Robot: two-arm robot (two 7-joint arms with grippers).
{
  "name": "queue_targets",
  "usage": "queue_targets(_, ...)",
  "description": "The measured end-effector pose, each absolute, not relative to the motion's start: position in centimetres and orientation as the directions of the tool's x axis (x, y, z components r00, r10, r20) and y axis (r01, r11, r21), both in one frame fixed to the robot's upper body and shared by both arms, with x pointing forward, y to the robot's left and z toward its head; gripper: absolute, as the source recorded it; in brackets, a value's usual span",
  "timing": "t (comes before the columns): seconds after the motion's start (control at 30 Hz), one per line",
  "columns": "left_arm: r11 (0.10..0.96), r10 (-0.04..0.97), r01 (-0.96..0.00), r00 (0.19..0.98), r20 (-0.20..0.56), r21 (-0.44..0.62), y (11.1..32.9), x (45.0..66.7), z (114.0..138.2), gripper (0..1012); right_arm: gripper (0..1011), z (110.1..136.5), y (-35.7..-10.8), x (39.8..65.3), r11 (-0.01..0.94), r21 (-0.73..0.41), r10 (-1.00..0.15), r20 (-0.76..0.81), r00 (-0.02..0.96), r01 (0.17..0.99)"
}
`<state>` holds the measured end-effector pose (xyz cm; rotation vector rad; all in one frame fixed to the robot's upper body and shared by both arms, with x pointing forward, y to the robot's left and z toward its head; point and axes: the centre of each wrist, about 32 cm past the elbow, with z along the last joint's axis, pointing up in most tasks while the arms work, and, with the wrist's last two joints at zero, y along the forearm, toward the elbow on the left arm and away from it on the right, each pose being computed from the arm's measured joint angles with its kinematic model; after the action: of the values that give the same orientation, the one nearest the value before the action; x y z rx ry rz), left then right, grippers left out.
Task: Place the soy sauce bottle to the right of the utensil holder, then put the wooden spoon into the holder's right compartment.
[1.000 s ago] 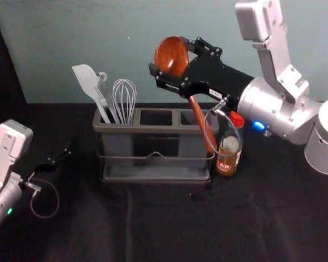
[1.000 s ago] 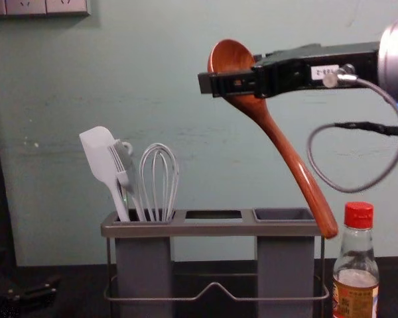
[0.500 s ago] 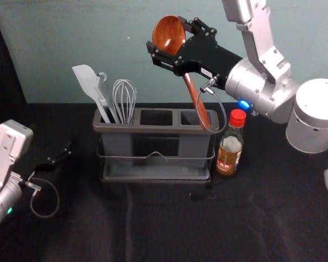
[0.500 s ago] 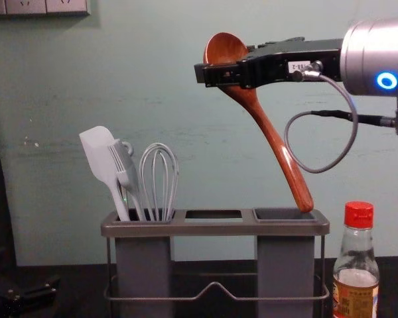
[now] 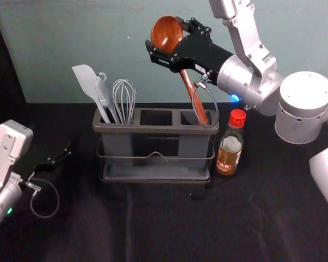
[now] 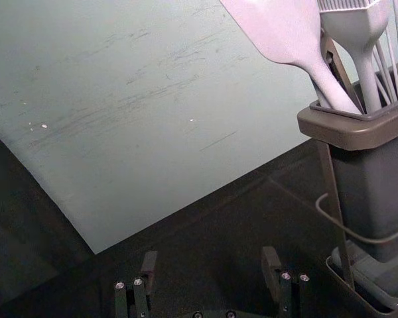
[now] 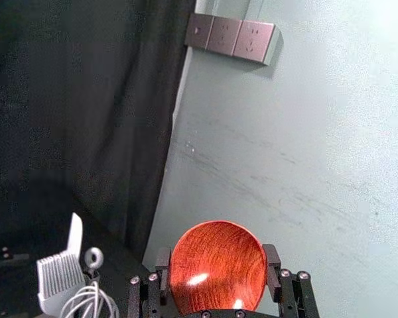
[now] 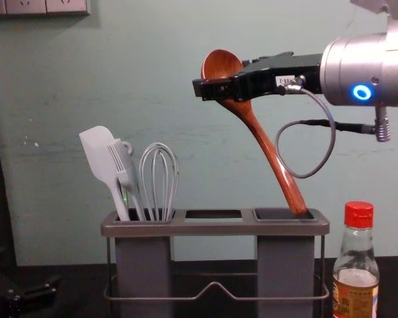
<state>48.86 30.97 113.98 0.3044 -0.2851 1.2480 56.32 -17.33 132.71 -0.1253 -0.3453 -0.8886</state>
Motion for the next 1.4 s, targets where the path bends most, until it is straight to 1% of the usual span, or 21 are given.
queue_targets(0.17, 0.287, 0.880, -0.955, 0.292, 0.374, 0.070, 31.0, 48.9, 114.0, 1011, 840, 132.4, -17.4, 57.0, 0.620, 0.021, -0.741, 0.345, 0.576, 0.784)
queue_targets(0.93, 0.287, 0.880, -0.955, 0.292, 0.374, 0.070, 31.0, 48.9, 114.0, 1012, 840, 132.1, -16.8, 57.6, 0.621, 0.021, -0.733, 0.371, 0.571, 0.784)
queue_targets(1.4, 0.287, 0.880, -0.955, 0.292, 0.374, 0.070, 31.0, 48.9, 114.0, 1011, 841, 131.2, -16.9, 58.0, 0.615, 0.002, -0.733, 0.370, 0.571, 0.789)
